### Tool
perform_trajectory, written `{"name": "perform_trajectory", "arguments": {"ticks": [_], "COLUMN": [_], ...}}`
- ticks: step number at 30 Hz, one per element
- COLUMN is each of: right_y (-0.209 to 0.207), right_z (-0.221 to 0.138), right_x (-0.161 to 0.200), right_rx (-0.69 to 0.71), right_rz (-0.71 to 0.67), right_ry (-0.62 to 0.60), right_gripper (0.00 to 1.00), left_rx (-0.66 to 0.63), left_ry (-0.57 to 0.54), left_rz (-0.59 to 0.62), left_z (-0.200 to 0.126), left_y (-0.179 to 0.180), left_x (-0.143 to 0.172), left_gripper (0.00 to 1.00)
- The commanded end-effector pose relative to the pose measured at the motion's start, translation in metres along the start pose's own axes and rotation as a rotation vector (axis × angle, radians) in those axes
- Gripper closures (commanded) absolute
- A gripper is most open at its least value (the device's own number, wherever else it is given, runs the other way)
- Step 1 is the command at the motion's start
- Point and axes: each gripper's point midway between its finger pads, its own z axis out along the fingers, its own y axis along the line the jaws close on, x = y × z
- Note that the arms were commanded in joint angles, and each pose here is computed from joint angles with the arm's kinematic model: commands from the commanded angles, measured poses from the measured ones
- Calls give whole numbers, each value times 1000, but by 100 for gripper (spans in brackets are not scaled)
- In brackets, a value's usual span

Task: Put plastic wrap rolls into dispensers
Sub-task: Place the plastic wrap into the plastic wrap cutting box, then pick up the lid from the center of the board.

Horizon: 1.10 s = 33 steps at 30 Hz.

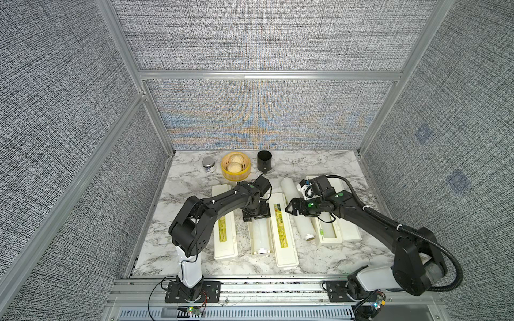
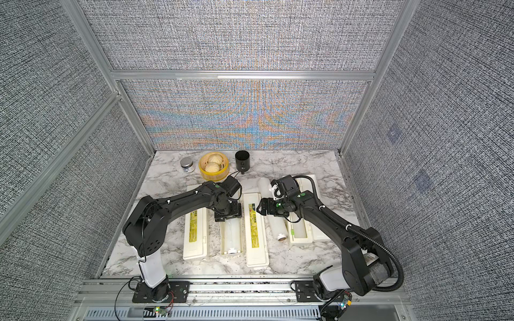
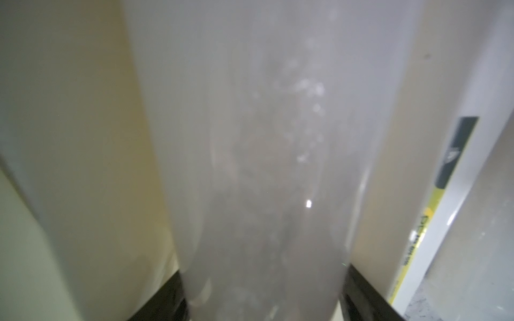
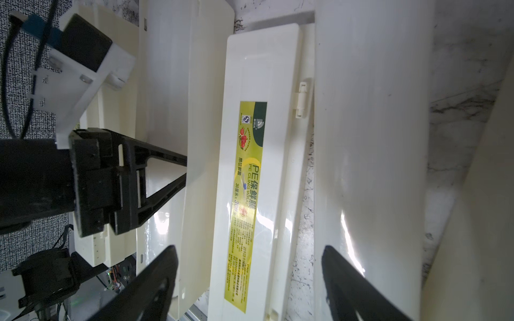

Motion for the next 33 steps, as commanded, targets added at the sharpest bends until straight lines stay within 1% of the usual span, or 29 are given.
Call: {"name": "perform_trajectory", "arguments": {"ticks": [1, 4, 6, 10, 11, 13, 15, 19, 22, 26, 30, 33], "right_y": [-2, -5, -3, -1, 8, 11, 9, 7, 4, 0, -5, -5], "right_z": [-2, -1, -2, 0, -3, 2, 9, 20, 25, 44, 60, 68], "right_x": [0, 1, 3, 12, 5, 10, 17, 28, 33, 46, 54, 54], "right_rx": [18, 34, 41, 100, 103, 153, 218, 323, 407, 458, 509, 521], "right_rz": [-5, 2, -1, -18, -32, -45, -52, -59, -60, -47, -32, -23], "right_ry": [4, 8, 10, 9, -10, 6, 22, 45, 40, 83, 121, 124], "right_gripper": [16, 16, 15, 8, 7, 3, 1, 1, 1, 2, 1, 1], "left_rx": [55, 100, 99, 43, 32, 30, 50, 89, 109, 134, 150, 159], "left_ry": [-35, -62, -77, -106, -116, -140, -158, -196, -247, -293, -281, -262], "left_rz": [21, 46, 64, 108, 115, 127, 131, 132, 124, 66, 81, 100], "left_z": [-16, -33, -43, -63, -67, -73, -76, -81, -85, -84, -81, -76], "left_y": [-15, -27, -27, -15, -12, -6, -1, 10, 22, 39, 42, 41], "left_x": [-8, -13, -15, -14, -14, -15, -17, -21, -25, -29, -31, -31], "left_gripper": [20, 20, 21, 22, 22, 21, 21, 21, 21, 20, 20, 20]}}
